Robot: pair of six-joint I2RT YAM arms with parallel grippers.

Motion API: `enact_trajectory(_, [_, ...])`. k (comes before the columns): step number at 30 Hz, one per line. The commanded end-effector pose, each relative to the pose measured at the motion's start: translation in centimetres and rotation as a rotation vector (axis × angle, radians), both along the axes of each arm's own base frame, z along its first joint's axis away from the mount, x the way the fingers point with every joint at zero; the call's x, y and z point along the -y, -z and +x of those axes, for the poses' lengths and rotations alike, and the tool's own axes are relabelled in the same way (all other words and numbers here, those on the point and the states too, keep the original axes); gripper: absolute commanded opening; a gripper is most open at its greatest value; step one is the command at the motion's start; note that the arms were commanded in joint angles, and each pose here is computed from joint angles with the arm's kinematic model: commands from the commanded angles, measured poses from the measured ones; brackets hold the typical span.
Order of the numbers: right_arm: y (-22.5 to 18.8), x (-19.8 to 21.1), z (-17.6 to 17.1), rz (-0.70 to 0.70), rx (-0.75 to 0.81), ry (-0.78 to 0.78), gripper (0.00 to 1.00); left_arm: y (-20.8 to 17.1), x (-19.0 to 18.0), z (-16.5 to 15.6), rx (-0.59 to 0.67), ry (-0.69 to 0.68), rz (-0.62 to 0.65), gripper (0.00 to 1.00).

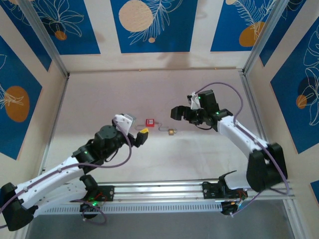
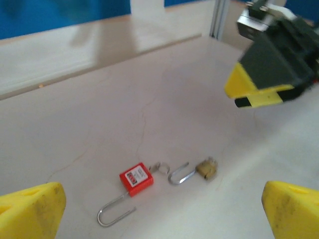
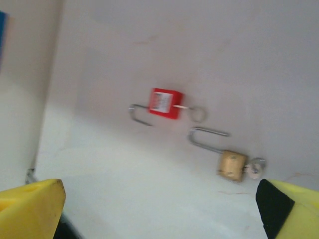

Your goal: Unlock with the key

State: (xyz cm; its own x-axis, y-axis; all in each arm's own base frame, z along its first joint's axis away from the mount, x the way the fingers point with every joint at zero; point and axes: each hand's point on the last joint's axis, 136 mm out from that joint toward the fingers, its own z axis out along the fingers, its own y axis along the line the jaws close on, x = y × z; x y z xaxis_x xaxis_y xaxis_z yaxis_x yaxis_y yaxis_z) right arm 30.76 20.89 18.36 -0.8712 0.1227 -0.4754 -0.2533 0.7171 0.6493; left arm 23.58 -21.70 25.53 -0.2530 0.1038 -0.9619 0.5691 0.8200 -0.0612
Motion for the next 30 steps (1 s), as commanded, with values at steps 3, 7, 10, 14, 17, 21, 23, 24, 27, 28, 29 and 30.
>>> enact_trajectory(3, [-6.0, 0.0, -3.8, -0.084, 0.263, -0.045, 0.99, -1.9, -1.0, -0.2, -0.086, -0.066, -0.031, 1.00])
enact_trajectory(7, [-7.0, 2.5, -4.5, -0.183, 0.291, 0.122, 0.99, -0.6, -2.8, 0.1, -0.152, -0.151, 0.083, 1.00])
enact_trajectory(10, [-9.0, 3.2, -5.0, -0.184, 0.358, 0.150, 0.99, -0.3, -3.4, -0.1, -0.160, -0.161, 0.117, 1.00])
enact_trajectory(14, [-13.1, 1.4, -7.6, -0.156, 0.541, 0.012, 0.99, -0.5, -0.3, -2.0, -0.065, 0.084, 0.101, 1.00])
enact_trajectory(17, [-14.2, 0.6, -8.3, -0.148, 0.695, -0.047, 0.99, -0.5, -0.1, -2.5, 0.046, 0.134, 0.069, 1.00])
enact_trajectory(21, [-10.2, 2.7, -4.8, -0.205, 0.670, 0.169, 0.99, 0.6, -1.0, -2.0, 0.255, 0.112, 0.152, 1.00])
enact_trajectory(23, [-8.8, 2.2, -4.2, -0.187, 0.705, 0.143, 0.99, 1.3, -1.8, -1.2, 0.308, 0.058, 0.196, 1.00])
enact_trajectory(24, [-8.4, 2.4, -3.9, -0.170, 0.718, 0.158, 0.99, 1.5, -2.3, -0.7, 0.324, 0.016, 0.211, 1.00])
enact_trajectory(27, [-7.6, 2.4, -3.4, -0.177, 0.805, 0.121, 0.99, 1.6, -3.5, 0.5, 0.386, -0.083, 0.251, 1.00])
enact_trajectory(28, [-7.3, 2.6, -3.2, -0.189, 0.817, 0.124, 0.99, 1.4, -3.6, 0.8, 0.414, -0.099, 0.269, 1.00])
enact_trajectory(29, [-7.3, 2.8, -3.1, -0.198, 0.833, 0.124, 0.99, 1.6, -3.9, 1.2, 0.440, -0.126, 0.290, 1.00])
enact_trajectory(30, [-7.1, 3.1, -2.9, -0.206, 0.832, 0.132, 0.99, 1.6, -4.3, 1.6, 0.466, -0.163, 0.303, 1.00])
